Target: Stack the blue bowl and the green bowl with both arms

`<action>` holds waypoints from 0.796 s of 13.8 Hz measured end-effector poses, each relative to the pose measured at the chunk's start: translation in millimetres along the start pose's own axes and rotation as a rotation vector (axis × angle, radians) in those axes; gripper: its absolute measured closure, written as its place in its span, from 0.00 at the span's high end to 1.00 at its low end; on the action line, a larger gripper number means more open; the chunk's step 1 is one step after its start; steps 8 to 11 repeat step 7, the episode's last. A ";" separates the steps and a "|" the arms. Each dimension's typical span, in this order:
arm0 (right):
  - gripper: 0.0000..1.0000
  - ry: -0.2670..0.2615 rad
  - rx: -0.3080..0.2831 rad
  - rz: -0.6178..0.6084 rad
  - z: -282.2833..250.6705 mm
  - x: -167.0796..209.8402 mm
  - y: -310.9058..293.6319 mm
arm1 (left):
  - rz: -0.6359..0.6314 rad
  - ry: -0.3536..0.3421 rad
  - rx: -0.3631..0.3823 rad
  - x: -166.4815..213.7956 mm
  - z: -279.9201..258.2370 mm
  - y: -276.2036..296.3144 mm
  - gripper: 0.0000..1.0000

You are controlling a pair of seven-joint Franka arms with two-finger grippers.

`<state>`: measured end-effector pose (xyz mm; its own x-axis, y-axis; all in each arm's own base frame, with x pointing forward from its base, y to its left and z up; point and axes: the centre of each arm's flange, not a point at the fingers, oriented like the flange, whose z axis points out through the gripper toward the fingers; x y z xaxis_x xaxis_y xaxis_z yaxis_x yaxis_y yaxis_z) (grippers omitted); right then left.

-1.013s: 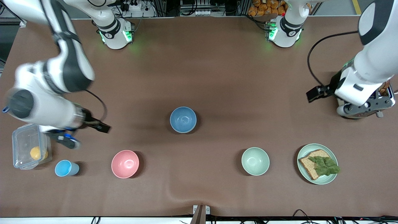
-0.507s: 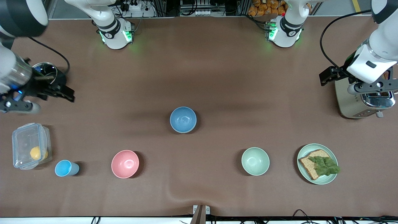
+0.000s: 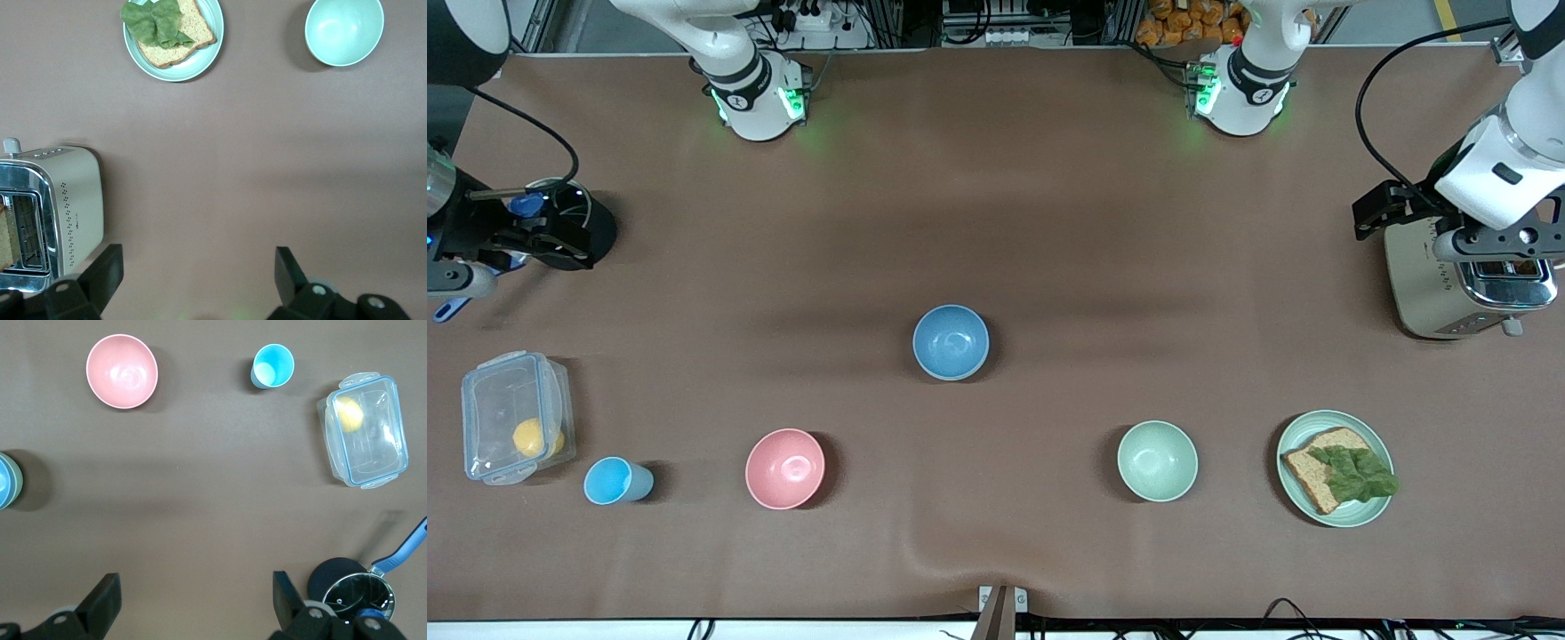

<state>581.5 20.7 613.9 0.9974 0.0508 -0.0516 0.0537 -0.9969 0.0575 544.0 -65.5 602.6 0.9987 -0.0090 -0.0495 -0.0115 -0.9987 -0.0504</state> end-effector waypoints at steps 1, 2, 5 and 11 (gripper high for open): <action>1.00 0.000 0.000 0.002 0.0 0.0 -0.7 | 0.000 0.002 0.000 -0.1 -1.1 0.0 1.00; 1.00 0.000 0.000 0.007 0.0 0.0 -0.8 | 0.000 0.004 -0.001 -0.3 -2.1 0.0 1.00; 1.00 -0.001 0.000 0.014 0.0 -0.1 -1.2 | 0.000 0.007 -0.016 -1.1 -4.2 1.8 1.00; 1.00 -0.004 0.000 0.014 0.3 -0.4 -1.3 | 0.001 0.006 -0.034 -1.8 -5.1 3.8 1.00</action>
